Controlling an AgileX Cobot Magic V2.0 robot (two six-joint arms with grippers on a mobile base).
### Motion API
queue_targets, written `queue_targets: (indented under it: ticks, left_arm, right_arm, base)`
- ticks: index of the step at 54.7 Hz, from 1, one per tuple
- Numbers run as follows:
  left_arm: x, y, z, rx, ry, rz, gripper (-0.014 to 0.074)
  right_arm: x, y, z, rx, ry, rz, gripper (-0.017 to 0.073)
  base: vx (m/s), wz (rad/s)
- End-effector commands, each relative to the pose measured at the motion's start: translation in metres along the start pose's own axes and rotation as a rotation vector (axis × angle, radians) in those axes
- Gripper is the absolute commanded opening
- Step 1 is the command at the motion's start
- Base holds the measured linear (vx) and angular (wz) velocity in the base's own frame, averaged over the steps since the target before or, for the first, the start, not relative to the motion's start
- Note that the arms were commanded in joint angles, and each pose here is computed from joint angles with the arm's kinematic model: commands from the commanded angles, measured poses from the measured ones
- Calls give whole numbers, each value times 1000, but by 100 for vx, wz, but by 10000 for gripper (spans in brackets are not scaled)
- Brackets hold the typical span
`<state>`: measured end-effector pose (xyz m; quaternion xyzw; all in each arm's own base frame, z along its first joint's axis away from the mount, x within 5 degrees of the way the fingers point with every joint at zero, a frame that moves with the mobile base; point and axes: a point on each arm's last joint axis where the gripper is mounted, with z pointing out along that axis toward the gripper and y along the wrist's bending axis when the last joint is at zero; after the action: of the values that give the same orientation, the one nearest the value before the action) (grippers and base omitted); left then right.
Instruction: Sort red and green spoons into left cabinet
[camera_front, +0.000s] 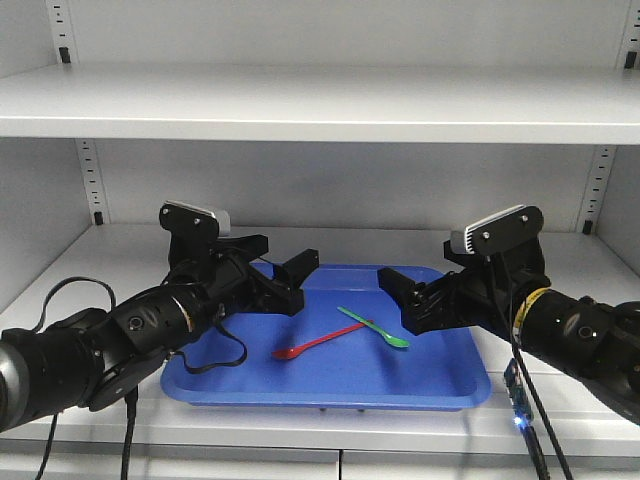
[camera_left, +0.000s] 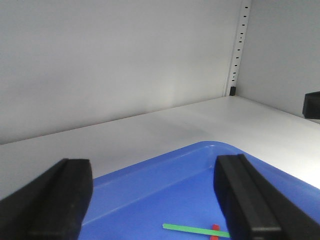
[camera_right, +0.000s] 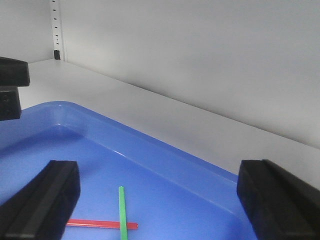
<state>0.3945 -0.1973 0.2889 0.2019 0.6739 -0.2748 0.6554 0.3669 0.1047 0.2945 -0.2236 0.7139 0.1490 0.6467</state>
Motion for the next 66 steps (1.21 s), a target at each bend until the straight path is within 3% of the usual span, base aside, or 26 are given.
queue_targets:
  ticks: [1, 34, 41, 46, 49, 58, 63, 66]
  left_arm:
    - [-41, -8, -7, 38, -151, 0, 580]
    - [-41, -8, -7, 30, -143, 0, 503]
    - [-47, -13, -18, -14, -89, -6, 501]
    - [-60, -22, -37, -90, -22, -60, 476]
    - [-65, -28, -52, -137, 30, -80, 440]
    - [-63, -35, -96, -192, 126, 23, 265]
    - [-62, -42, -129, -188, 128, 94, 105]
    - [-57, -45, -147, -187, 129, 100, 5]
  right_arm:
    - [-32, 1, -8, -15, -128, -9, 698]
    - [-32, 1, -8, -15, -127, -9, 418]
    - [-32, 1, -8, -15, -127, -9, 374]
    - [-32, 1, -8, -15, -127, -10, 344]
    - [-32, 1, -8, -15, -127, -10, 328]
    - [-32, 1, -8, -15, -127, -10, 283]
    - [-32, 1, -8, -15, -127, -10, 262]
    - [-32, 1, -8, -15, -127, -10, 249]
  base:
    - [0, 0]
    - [0, 0]
    - [0, 0]
    - [0, 0]
    - [0, 0]
    - [0, 0]
    - [0, 0]
    - [0, 1]
